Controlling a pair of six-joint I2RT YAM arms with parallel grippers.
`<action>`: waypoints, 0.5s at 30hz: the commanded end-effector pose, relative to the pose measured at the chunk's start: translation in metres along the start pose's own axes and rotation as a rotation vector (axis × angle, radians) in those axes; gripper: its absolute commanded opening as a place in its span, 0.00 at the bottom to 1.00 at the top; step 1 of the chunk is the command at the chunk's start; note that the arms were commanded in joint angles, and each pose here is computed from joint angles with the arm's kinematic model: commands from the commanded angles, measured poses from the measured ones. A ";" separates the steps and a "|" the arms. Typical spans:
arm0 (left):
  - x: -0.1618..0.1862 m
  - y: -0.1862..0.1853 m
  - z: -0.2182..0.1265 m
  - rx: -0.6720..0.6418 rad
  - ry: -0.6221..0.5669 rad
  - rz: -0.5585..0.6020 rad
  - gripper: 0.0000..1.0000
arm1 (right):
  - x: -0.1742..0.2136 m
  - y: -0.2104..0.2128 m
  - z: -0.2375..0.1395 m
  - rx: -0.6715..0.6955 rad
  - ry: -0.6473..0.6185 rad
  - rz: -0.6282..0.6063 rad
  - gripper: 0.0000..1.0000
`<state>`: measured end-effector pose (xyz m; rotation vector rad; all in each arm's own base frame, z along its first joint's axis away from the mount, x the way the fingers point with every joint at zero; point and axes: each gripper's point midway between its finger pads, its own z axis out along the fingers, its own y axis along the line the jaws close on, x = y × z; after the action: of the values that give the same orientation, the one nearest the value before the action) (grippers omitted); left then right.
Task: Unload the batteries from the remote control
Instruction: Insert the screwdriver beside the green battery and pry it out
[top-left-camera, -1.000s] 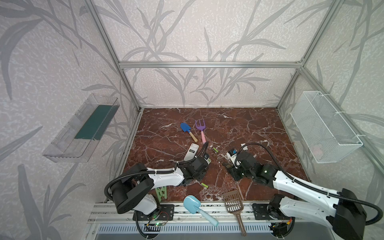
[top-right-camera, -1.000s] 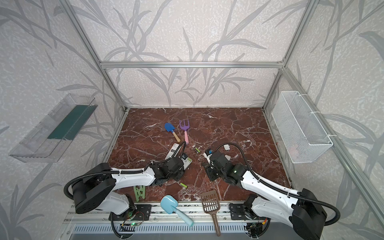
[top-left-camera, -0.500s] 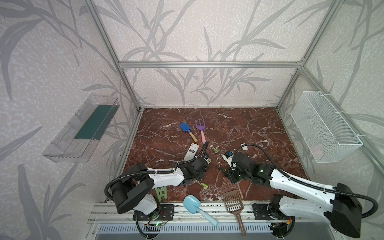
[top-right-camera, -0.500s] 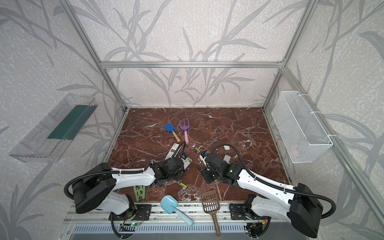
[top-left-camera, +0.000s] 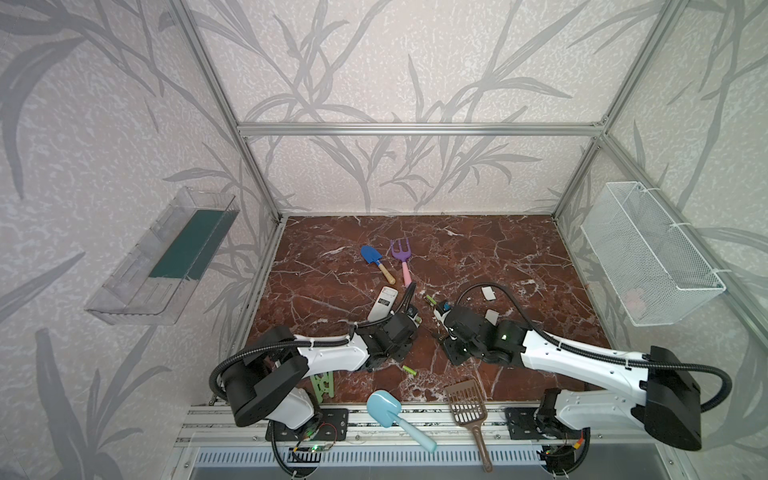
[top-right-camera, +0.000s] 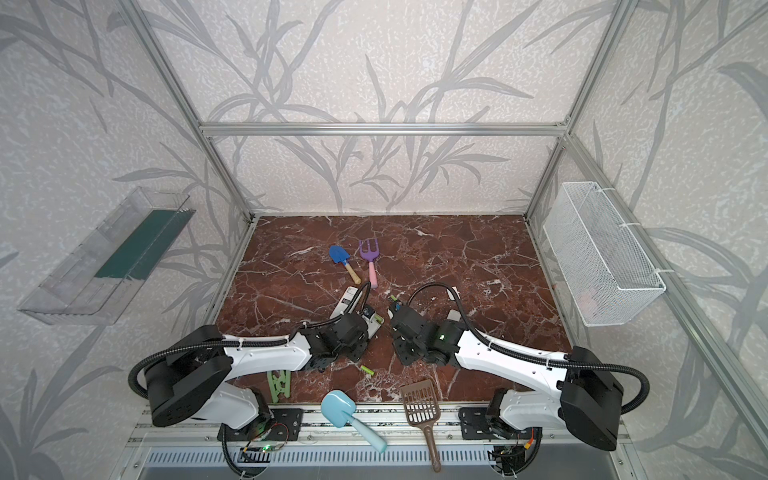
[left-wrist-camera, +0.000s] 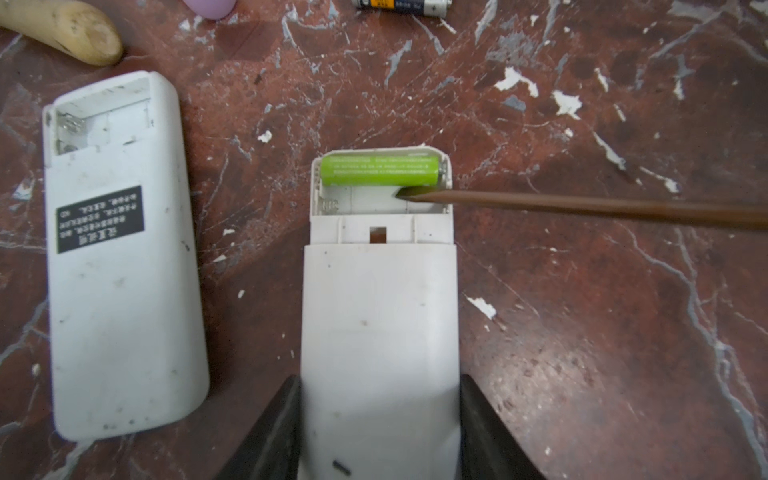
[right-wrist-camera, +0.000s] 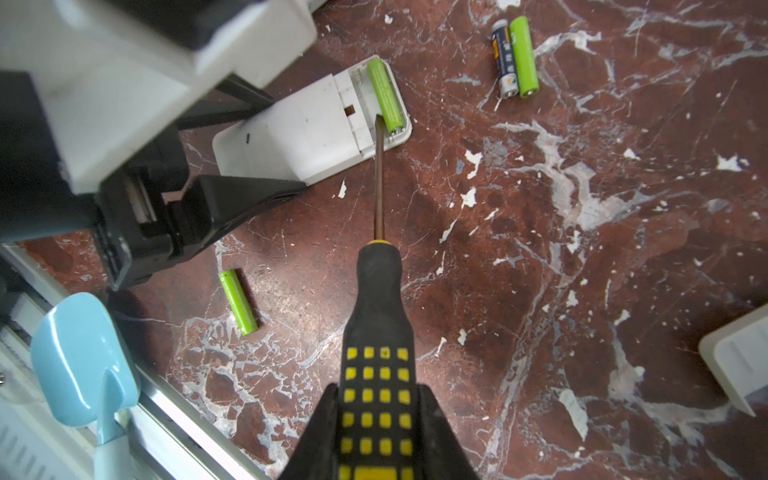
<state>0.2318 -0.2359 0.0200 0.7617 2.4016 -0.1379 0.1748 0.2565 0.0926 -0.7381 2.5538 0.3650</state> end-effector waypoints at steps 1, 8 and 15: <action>0.019 -0.002 0.001 0.014 0.074 -0.024 0.26 | 0.005 -0.003 0.005 0.065 0.023 -0.023 0.00; 0.021 -0.003 0.000 0.024 0.079 -0.026 0.26 | 0.010 0.004 0.017 0.062 0.029 -0.044 0.00; 0.018 -0.004 -0.001 0.029 0.069 -0.035 0.26 | 0.014 0.005 0.026 0.070 0.021 -0.047 0.00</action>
<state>0.2303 -0.2382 0.0202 0.7448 2.4120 -0.1653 0.1761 0.2706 0.0790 -0.7681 2.5145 0.2961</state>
